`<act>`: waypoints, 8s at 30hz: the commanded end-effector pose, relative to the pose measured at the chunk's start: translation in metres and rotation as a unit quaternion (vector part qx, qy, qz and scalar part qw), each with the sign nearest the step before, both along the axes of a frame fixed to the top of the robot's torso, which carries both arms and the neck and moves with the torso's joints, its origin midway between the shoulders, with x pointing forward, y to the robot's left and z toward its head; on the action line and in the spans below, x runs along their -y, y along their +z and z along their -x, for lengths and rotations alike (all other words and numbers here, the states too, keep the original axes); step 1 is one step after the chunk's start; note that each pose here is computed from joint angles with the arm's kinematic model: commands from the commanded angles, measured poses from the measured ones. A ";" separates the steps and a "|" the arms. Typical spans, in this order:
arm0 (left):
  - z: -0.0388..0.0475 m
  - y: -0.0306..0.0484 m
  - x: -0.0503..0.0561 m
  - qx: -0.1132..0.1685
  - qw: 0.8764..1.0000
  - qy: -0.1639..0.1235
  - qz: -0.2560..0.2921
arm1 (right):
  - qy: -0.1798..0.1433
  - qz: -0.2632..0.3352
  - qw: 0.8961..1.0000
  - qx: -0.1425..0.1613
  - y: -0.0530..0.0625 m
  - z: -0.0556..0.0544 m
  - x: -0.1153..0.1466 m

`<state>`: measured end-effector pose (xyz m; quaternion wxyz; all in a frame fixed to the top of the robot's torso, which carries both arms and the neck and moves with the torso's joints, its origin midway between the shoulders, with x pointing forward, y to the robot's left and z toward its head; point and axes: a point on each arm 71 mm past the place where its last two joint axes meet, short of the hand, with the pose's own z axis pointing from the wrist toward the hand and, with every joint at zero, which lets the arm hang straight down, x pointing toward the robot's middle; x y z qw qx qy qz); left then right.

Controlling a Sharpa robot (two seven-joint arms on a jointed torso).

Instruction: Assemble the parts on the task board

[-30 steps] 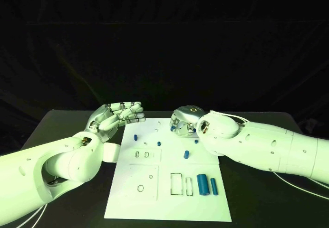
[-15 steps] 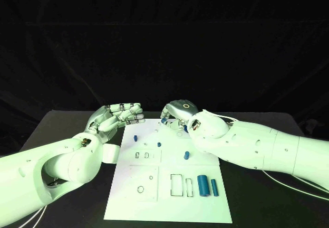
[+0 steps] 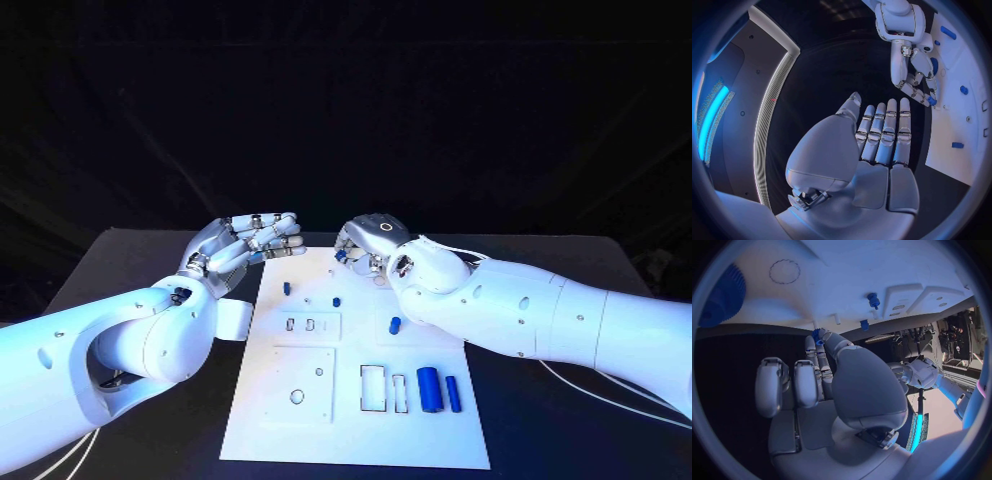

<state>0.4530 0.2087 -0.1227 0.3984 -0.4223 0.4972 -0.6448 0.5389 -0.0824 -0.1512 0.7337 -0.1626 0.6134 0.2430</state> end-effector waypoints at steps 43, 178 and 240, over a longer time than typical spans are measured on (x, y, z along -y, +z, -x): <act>-0.0006 0.0107 0.005 0.011 1.000 -0.015 0.006 | -0.025 0.020 0.999 -0.016 -0.006 -0.011 -0.010; -0.0097 0.0083 -0.005 0.008 1.000 -0.001 0.002 | -0.002 -0.038 0.998 -0.054 0.018 0.023 0.010; -0.0116 0.0067 -0.008 0.002 1.000 0.001 -0.001 | 0.001 -0.032 0.997 -0.069 -0.019 0.017 -0.022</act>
